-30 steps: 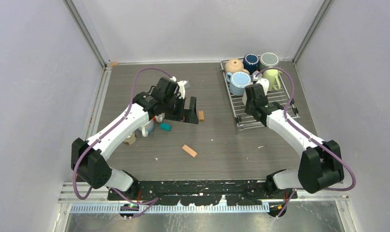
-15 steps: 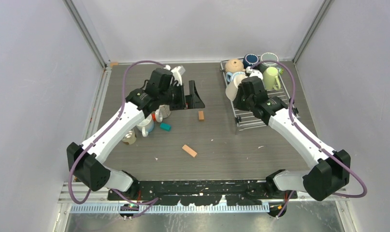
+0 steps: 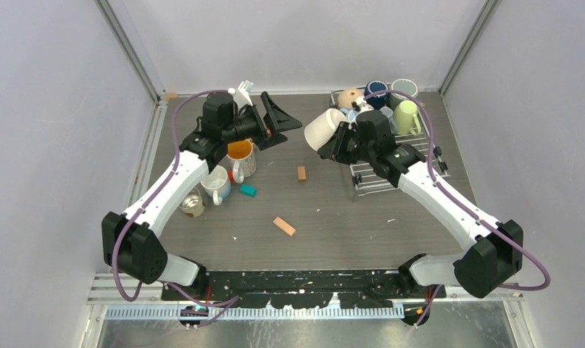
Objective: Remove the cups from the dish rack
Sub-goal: Unload the cup from the dish rack, then place the cup at the center of the board.
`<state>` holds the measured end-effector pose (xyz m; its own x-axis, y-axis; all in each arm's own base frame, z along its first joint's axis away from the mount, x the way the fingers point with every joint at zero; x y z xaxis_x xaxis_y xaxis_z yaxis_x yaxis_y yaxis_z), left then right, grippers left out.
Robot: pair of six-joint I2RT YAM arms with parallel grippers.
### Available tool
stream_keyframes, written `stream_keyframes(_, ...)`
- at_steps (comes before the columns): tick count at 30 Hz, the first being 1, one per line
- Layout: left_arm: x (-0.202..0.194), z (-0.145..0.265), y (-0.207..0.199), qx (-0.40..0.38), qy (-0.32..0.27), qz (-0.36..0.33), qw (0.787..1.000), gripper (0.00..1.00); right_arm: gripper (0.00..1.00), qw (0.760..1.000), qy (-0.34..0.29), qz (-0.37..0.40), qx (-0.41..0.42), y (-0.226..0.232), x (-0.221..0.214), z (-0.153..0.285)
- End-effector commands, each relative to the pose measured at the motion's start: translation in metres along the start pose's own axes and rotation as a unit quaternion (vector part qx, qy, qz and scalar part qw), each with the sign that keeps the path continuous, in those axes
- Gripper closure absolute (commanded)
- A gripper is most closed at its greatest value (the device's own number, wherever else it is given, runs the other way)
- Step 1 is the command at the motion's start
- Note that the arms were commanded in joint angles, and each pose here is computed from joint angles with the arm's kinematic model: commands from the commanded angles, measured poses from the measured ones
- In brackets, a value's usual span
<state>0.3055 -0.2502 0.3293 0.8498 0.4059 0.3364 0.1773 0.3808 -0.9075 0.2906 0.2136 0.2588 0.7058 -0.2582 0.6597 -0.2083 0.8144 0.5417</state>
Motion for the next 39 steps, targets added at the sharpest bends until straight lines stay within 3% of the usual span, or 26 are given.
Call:
stream_keyframes(1, 0.010, 0.002, -0.021, -0.073, -0.002, 0.017, 0.997, 0.00, 0.99, 0.985, -0.080, -0.017, 0.150, 0.067, 0.053, 0.019)
stream_keyframes(15, 0.017, 0.002, -0.028, -0.121, 0.000, 0.058, 0.991, 0.02, 0.99, 0.967, -0.074, -0.063, 0.235, 0.091, 0.055, 0.023)
stream_keyframes(20, 0.021, 0.004, -0.037, -0.151, 0.001, 0.067, 0.986, 0.07, 0.99, 0.961, -0.066, -0.067, 0.262, 0.098, 0.055, 0.023)
stream_keyframes(25, 0.026, 0.008, -0.053, -0.206, 0.001, 0.080, 0.975, 0.17, 0.99, 0.949, -0.053, -0.083, 0.298, 0.105, 0.052, 0.022)
stream_keyframes(30, 0.029, 0.012, -0.065, -0.254, 0.009, 0.110, 0.961, 0.33, 0.99, 0.939, -0.045, -0.096, 0.328, 0.112, 0.051, 0.023)
stream_keyframes(39, 0.030, 0.015, -0.072, -0.266, 0.016, 0.119, 0.956, 0.55, 0.99, 0.930, -0.037, -0.103, 0.351, 0.115, 0.048, 0.021)
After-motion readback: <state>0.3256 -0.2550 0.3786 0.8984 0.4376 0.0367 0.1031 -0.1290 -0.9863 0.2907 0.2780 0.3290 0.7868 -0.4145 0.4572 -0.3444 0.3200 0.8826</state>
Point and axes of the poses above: each gripper's point midway between its finger pads, its own z axis back along the fingers, its own y axis along the line the jaws close on, x = y × z, the point moved 4 cm from there along z, back along the fingers, and after that the axes turned 4 degrees about z, right-handed, at the moved point
